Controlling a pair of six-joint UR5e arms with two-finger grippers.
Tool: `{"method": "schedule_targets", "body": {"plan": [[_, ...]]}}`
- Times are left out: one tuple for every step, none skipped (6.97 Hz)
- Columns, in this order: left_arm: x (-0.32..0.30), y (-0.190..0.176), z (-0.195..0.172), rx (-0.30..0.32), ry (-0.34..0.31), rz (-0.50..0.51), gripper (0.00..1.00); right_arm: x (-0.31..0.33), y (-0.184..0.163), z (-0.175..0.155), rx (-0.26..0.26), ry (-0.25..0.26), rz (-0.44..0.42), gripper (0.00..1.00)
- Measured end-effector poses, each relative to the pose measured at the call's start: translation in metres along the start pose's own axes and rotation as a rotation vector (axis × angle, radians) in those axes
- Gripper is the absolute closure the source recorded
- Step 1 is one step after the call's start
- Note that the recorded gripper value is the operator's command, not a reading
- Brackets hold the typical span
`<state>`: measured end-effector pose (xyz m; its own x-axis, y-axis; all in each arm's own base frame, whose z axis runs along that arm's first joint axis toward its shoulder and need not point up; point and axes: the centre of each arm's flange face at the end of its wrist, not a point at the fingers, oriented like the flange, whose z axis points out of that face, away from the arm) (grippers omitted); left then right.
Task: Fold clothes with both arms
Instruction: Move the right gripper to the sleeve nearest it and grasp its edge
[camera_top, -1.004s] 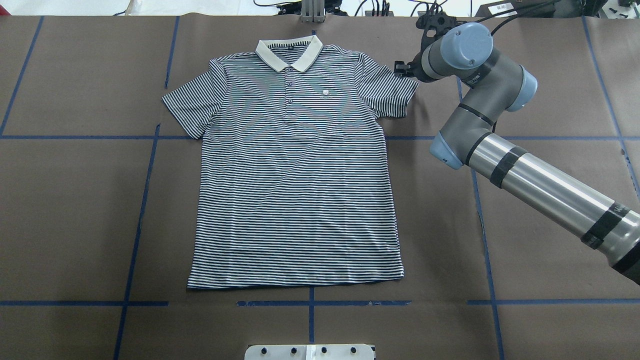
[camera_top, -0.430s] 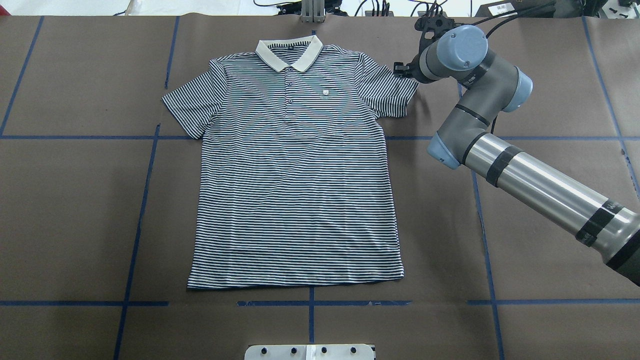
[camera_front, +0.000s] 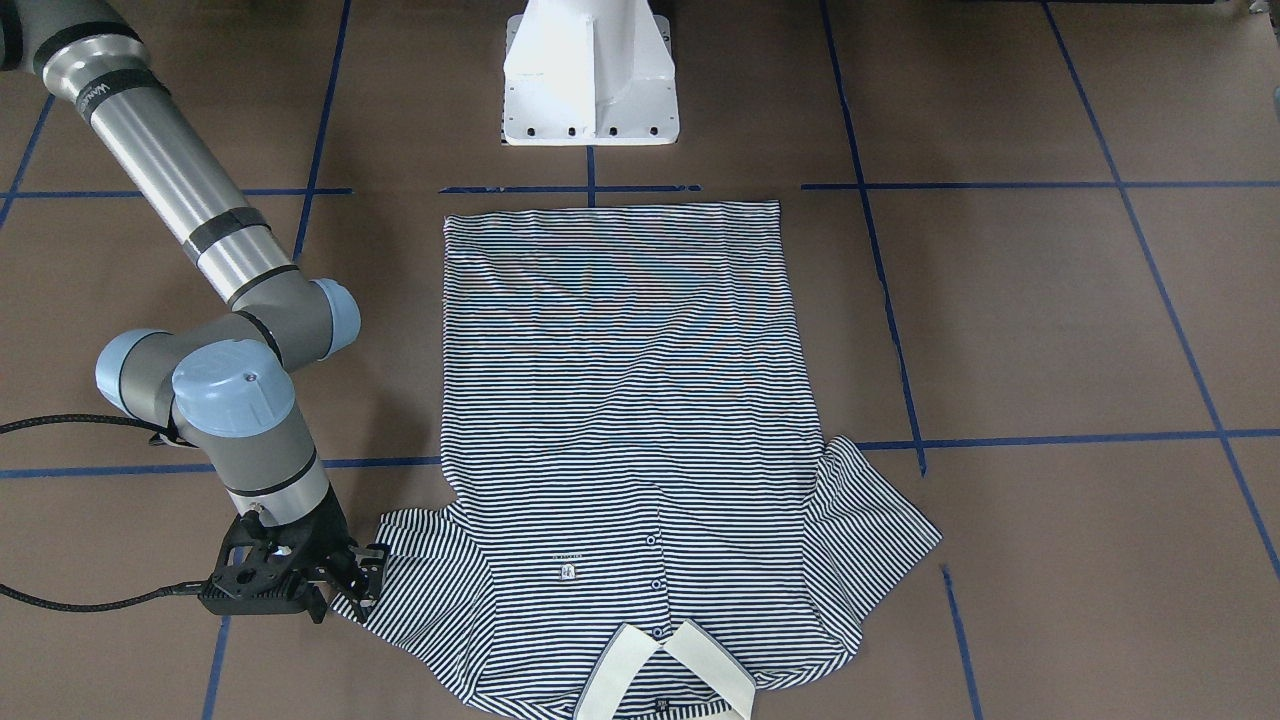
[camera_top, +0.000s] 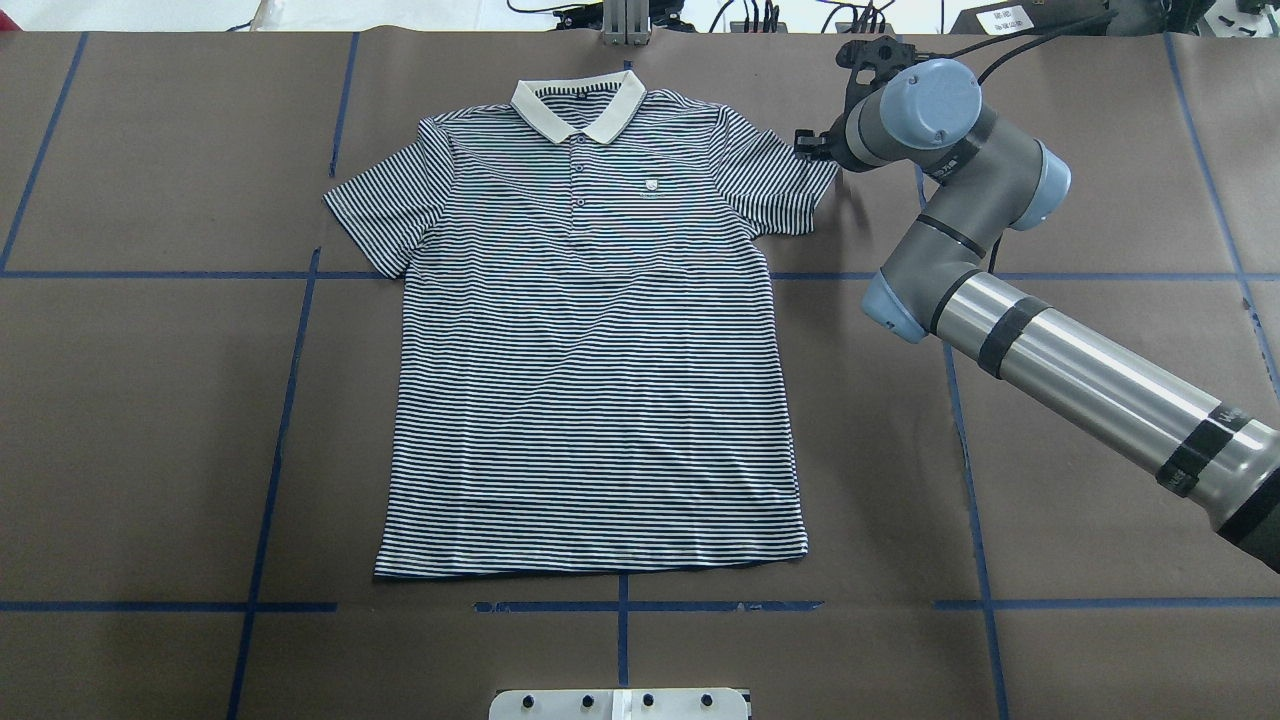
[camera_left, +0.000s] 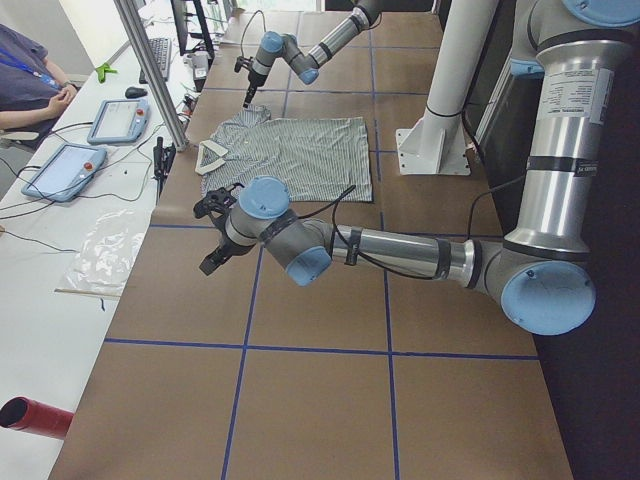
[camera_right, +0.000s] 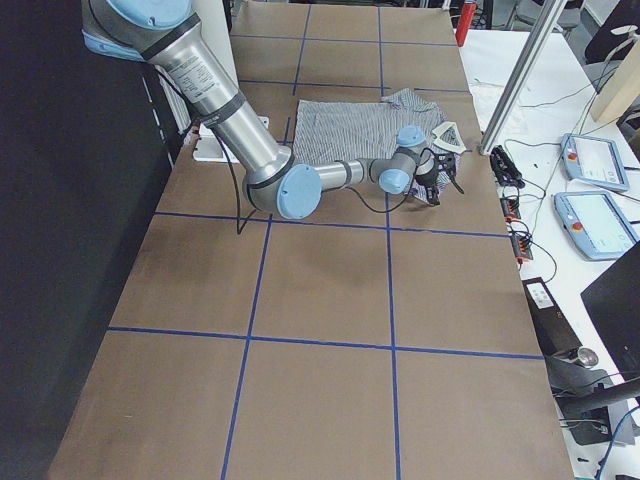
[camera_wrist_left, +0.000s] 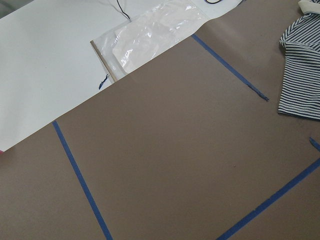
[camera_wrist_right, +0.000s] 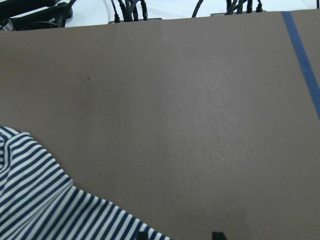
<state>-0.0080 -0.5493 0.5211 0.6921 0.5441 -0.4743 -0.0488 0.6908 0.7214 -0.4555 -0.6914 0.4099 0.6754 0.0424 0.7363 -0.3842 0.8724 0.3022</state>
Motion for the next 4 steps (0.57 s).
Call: {"method": "schedule_targets", "body": {"plan": [[0.0001, 0.0, 0.0, 0.0, 0.0, 0.0, 0.0, 0.002, 0.0018, 0.0012, -0.002, 0.002, 0.0, 0.52], [0.0002, -0.0002, -0.0001, 0.0, 0.0, 0.001, 0.0, 0.0028, 0.0026, 0.0016, -0.002, 0.002, 0.0, 0.74], [0.0004, -0.0003, -0.0003, 0.001, 0.0, 0.001, 0.0, 0.0023, 0.0032, 0.0017, -0.003, 0.001, -0.001, 0.84], [0.0004, 0.0, -0.0002, 0.0, 0.0, 0.001, 0.0, 0.0014, 0.0046, 0.0022, -0.004, 0.0, -0.002, 1.0]]}}
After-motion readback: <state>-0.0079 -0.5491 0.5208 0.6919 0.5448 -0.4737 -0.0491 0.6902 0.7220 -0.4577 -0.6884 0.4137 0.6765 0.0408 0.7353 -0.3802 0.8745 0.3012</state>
